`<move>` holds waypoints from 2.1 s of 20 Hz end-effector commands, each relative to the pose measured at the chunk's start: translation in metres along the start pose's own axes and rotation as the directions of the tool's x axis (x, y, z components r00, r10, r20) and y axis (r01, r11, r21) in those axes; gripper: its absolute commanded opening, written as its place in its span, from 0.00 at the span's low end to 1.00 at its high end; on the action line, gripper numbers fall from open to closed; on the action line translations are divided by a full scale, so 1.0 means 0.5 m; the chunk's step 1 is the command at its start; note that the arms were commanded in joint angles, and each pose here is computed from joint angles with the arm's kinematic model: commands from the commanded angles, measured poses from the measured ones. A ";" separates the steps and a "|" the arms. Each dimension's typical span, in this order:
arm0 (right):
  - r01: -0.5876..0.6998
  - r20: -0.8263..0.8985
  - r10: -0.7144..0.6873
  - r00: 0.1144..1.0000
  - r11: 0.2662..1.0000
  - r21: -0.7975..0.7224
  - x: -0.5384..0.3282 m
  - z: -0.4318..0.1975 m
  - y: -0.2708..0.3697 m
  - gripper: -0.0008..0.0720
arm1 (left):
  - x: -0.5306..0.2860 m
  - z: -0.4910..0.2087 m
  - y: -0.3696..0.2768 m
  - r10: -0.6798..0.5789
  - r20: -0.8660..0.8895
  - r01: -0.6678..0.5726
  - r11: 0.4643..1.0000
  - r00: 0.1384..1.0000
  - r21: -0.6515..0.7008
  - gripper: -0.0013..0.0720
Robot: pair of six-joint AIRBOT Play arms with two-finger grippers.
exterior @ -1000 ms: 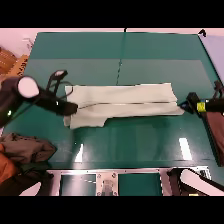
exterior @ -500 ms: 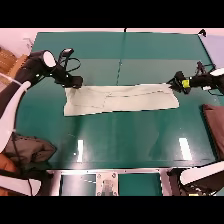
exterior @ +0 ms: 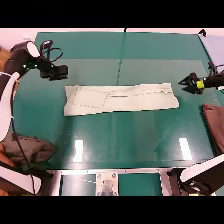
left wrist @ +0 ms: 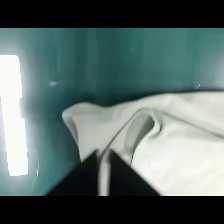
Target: Fold the shirts.
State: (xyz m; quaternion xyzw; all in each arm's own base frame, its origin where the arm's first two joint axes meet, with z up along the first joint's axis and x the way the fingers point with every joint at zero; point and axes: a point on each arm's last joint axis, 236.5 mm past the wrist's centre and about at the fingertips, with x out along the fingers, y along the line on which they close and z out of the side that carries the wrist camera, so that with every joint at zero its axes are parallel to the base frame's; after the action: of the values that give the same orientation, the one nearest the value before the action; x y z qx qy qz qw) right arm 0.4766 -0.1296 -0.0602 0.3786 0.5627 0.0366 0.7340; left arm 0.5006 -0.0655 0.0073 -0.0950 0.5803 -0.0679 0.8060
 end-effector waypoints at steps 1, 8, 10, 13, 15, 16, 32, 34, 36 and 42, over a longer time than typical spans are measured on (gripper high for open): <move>-0.024 -0.152 0.021 0.988 1.000 -0.013 0.019 -0.065 -0.051 0.69 | -0.009 -0.056 -0.016 -0.050 -0.125 0.052 0.999 0.991 0.009 0.06; -0.139 -0.324 0.105 0.940 0.987 -0.082 0.159 -0.142 0.009 0.40 | 0.005 -0.069 -0.139 -0.132 -0.127 0.142 0.987 0.983 0.077 0.06; -0.167 -0.378 0.116 0.919 0.980 -0.106 0.155 -0.166 0.030 0.19 | 0.008 -0.081 -0.173 -0.144 -0.140 0.159 0.982 0.980 0.106 0.05; -0.199 -0.384 0.139 0.913 0.973 -0.120 0.104 -0.153 0.076 0.03 | 0.012 -0.096 -0.236 -0.185 -0.148 0.208 0.964 0.972 0.164 0.05; -0.225 -0.371 0.152 0.916 0.961 -0.162 0.029 -0.145 0.142 0.03 | 0.017 -0.105 -0.295 -0.218 -0.139 0.243 0.949 0.966 0.200 0.05; -0.237 -0.358 0.159 0.920 0.954 -0.186 -0.014 -0.148 0.182 0.03 | 0.021 -0.110 -0.328 -0.231 -0.129 0.255 0.940 0.964 0.227 0.05; -0.205 -0.163 0.142 0.976 0.844 -0.496 -0.310 -0.317 0.497 0.03 | 0.257 -0.276 -0.850 -0.682 -0.158 0.696 0.715 0.715 0.062 0.05; -0.208 -0.163 0.147 0.976 0.855 -0.476 -0.294 -0.313 0.490 0.03 | 0.221 -0.258 -0.823 -0.688 -0.218 0.713 0.698 0.692 0.065 0.05; -0.219 -0.185 0.149 0.971 0.863 -0.456 -0.269 -0.321 0.487 0.03 | 0.164 -0.237 -0.763 -0.661 -0.309 0.715 0.691 0.684 0.105 0.05; -0.284 -0.241 0.190 0.952 0.844 -0.454 -0.138 -0.400 0.602 0.03 | -0.030 -0.069 -0.437 -0.385 -0.202 0.430 0.860 0.901 0.276 0.05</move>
State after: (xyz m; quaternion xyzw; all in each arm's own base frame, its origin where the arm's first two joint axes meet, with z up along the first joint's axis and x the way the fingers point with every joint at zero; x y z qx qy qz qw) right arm 0.3849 0.1102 0.1656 0.2367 0.5593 0.2913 0.7391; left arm 0.4535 -0.3668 0.0340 -0.1481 0.5709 -0.3982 0.7025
